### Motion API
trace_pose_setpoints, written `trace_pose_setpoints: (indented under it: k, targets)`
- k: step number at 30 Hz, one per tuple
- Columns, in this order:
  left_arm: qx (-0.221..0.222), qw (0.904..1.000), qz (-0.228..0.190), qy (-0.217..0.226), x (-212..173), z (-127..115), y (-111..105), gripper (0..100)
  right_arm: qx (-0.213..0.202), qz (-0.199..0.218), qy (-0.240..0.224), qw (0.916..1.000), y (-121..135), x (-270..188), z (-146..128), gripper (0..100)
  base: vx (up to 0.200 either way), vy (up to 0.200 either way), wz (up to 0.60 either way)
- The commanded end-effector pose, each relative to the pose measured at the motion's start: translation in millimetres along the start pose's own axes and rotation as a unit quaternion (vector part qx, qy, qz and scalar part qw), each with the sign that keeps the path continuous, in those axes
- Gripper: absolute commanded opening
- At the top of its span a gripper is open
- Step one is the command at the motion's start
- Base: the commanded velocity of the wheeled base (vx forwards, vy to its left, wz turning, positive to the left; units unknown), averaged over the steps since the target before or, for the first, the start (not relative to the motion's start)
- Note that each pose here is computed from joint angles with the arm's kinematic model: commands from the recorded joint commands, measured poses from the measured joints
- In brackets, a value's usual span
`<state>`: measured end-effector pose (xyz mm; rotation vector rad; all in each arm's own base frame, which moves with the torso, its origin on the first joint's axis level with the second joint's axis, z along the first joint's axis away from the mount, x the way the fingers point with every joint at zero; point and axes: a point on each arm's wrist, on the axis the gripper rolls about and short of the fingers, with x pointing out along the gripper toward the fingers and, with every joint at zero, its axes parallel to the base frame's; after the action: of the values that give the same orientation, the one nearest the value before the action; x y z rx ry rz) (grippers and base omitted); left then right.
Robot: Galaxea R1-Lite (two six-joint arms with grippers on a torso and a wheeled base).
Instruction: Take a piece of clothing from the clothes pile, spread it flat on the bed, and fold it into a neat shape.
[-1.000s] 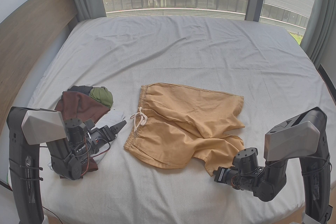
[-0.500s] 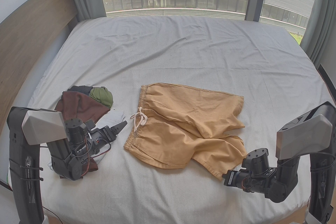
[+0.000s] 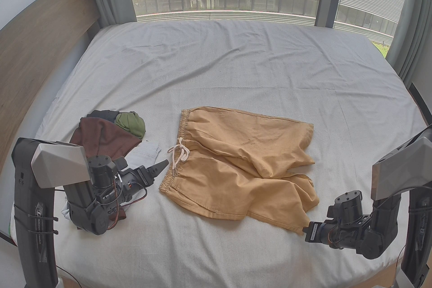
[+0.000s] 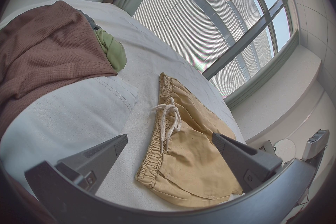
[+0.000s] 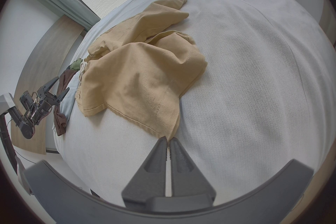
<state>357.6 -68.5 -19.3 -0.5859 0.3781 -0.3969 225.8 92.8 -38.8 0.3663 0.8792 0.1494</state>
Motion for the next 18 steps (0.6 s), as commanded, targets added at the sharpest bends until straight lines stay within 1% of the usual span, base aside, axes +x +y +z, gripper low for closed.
trace_pose_setpoints:
  k: [1,4,5,9,11,14,15,16,18]
  targets:
    - [-0.001,1.0,0.001,0.008,1.5,-6.0,0.3,100,-0.002,-0.001,0.005,1.0,0.1,-1.0,-2.6,0,0.0,0.0,0.0]
    - [-0.001,0.9998,0.001,0.018,4.3,-13.2,0.6,100,-0.004,0.0,0.007,1.0,0.5,-1.3,-3.3,0,0.0,0.0,0.0]
    - [-0.002,0.9998,0.002,0.02,5.5,-15.6,2.0,100,-0.004,-0.001,0.007,1.0,0.3,-1.5,-3.6,100,0.0,0.0,0.0]
    - [0.01,0.9996,0.003,0.025,7.4,-20.1,2.2,100,-0.006,0.002,0.004,1.0,0.2,-2.9,-3.8,100,0.0,0.0,0.0]
    - [0.023,0.9993,0.007,0.027,8.6,-23.0,4.1,100,-0.003,0.01,-0.006,0.9999,1.7,-6.1,-1.6,100,0.0,0.0,0.0]
    - [0.025,0.9992,0.01,0.03,10.0,-26.3,6.8,100,-0.004,0.025,-0.017,0.9995,2.8,-10.2,-0.6,100,0.0,0.0,0.0]
    - [0.026,0.9991,0.011,0.031,12.0,-27.9,8.7,100,-0.004,0.041,-0.031,0.9987,4.1,-14.3,0.3,100,0.0,0.0,0.0]
    - [0.026,0.9992,0.011,0.03,12.6,-27.8,8.8,100,-0.005,0.049,-0.039,0.9981,4.6,-15.4,0.3,100,0.0,0.0,0.0]
    - [0.027,0.9992,0.007,0.028,13.8,-26.7,7.7,100,-0.004,0.053,-0.043,0.9977,4.0,-17.7,-1.5,100,0.0,0.0,0.0]
